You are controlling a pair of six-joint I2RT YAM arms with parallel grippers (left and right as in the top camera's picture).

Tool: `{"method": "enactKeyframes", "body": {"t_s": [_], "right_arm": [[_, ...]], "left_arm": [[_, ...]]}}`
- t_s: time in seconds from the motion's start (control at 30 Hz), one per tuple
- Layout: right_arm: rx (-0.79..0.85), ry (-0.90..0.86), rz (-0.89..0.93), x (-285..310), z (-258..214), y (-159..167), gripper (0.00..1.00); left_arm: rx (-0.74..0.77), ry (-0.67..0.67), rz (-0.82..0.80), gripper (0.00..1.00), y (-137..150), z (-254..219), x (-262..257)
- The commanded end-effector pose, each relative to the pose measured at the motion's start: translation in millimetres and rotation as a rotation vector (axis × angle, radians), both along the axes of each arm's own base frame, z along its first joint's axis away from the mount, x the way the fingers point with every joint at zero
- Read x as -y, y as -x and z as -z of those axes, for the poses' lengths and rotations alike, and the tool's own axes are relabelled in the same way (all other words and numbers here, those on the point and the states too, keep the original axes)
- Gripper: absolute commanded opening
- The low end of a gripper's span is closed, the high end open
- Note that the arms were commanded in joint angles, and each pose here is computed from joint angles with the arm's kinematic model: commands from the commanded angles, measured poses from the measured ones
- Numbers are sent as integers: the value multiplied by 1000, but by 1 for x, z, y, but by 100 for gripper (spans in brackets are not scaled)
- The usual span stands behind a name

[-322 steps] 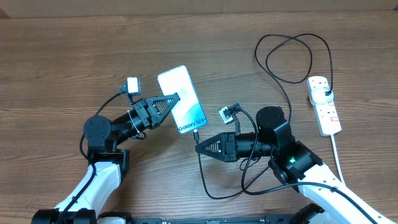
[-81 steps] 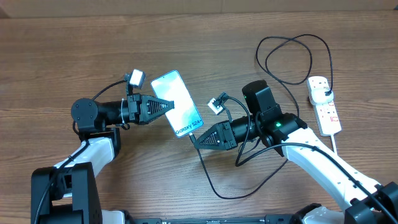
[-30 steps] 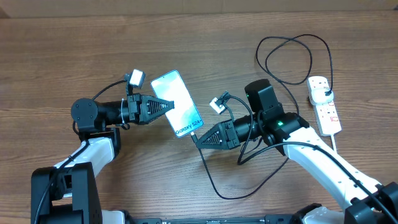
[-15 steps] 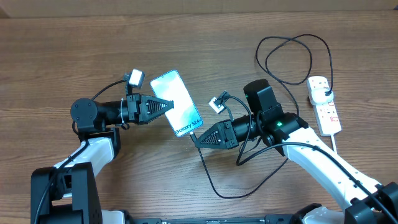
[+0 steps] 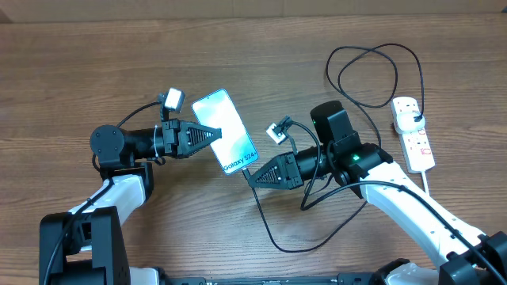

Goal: Plug charger to phone and switch on socket

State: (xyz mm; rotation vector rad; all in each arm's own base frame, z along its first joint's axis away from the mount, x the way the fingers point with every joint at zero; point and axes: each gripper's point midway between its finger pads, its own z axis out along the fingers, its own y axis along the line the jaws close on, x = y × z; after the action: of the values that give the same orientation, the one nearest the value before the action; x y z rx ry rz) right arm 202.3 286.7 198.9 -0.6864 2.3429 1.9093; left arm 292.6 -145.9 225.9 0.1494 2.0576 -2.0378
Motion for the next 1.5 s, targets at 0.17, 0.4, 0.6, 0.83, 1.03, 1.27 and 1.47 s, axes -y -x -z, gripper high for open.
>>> {"method": "enactKeyframes", "body": {"t_s": [0.17,0.4,0.6,0.83,1.03,1.27,1.47], "right_arm": [[-32,4,-10,1,-2,5,4],[-20,-9,-17,1,-6,6,4],[7,-33,-29,1,-13,8,4],[19,-38,-28,1,-14,7,4],[29,-43,-28,0,-15,6,4],[44,-52,-27,-1,-18,4,4],[54,-52,-23,-1,-18,3,4]], "left_arm": [[66,-11,16,4,0,-6,0],[74,-12,16,4,0,-6,0],[88,-13,16,4,0,-6,0],[88,-13,16,4,0,-6,0],[91,-14,16,4,0,-6,0],[91,-14,16,4,0,-6,0],[91,-14,16,4,0,-6,0]]}}
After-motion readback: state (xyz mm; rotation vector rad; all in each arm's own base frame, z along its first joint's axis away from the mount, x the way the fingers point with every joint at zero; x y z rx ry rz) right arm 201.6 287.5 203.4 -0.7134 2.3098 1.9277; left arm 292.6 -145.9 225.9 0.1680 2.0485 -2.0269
